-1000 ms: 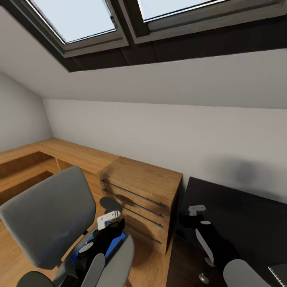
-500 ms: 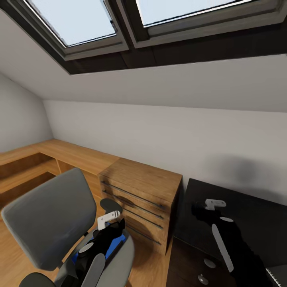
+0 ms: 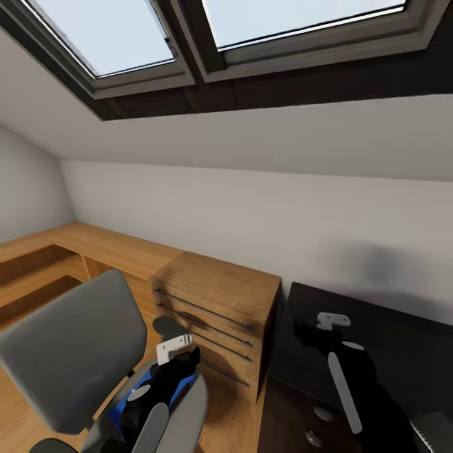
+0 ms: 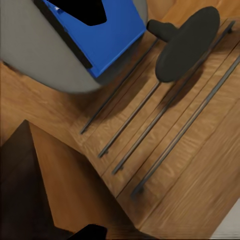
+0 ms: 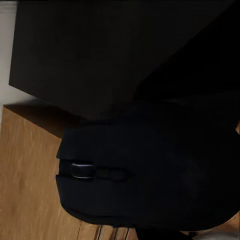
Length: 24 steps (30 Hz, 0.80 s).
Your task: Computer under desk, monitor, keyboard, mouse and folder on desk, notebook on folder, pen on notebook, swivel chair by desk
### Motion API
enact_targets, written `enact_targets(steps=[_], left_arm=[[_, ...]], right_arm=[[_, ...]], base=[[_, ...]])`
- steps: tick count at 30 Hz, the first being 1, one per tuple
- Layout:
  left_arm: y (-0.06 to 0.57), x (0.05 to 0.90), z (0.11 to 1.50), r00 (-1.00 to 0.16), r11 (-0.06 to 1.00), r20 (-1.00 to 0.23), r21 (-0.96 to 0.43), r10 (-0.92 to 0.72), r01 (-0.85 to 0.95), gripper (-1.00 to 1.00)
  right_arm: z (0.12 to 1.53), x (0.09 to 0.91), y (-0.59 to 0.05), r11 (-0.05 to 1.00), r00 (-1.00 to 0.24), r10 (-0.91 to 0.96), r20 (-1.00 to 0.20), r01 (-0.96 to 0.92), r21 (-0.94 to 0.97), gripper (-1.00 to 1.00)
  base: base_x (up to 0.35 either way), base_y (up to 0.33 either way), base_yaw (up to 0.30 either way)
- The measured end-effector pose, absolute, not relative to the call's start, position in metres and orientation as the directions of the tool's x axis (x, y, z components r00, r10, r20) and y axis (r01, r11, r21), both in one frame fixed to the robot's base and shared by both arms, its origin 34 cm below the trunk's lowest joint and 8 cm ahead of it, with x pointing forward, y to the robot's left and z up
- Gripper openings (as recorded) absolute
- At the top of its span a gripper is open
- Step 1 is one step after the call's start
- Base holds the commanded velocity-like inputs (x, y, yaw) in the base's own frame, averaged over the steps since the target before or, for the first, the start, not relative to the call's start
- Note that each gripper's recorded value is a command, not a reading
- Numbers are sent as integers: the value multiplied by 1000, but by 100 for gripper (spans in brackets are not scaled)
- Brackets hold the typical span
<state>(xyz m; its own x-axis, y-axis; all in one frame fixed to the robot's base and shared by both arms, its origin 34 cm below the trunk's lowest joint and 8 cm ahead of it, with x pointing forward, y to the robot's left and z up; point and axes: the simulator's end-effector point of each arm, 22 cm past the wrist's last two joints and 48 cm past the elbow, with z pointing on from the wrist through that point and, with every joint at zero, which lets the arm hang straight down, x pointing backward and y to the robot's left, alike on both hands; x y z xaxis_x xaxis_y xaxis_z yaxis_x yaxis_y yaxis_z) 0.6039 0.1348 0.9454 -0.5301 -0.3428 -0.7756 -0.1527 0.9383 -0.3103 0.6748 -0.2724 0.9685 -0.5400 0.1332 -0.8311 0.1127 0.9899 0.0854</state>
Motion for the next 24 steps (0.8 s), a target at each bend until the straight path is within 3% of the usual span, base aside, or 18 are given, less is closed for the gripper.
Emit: enact_targets(steps=[24], left_arm=[[134,597,970,-531,939,-776,-309,-341,-151,100]], right_arm=[[989,666,-291,982,-540,170,-824,161,97,-100]], base=[[0,0,-277]])
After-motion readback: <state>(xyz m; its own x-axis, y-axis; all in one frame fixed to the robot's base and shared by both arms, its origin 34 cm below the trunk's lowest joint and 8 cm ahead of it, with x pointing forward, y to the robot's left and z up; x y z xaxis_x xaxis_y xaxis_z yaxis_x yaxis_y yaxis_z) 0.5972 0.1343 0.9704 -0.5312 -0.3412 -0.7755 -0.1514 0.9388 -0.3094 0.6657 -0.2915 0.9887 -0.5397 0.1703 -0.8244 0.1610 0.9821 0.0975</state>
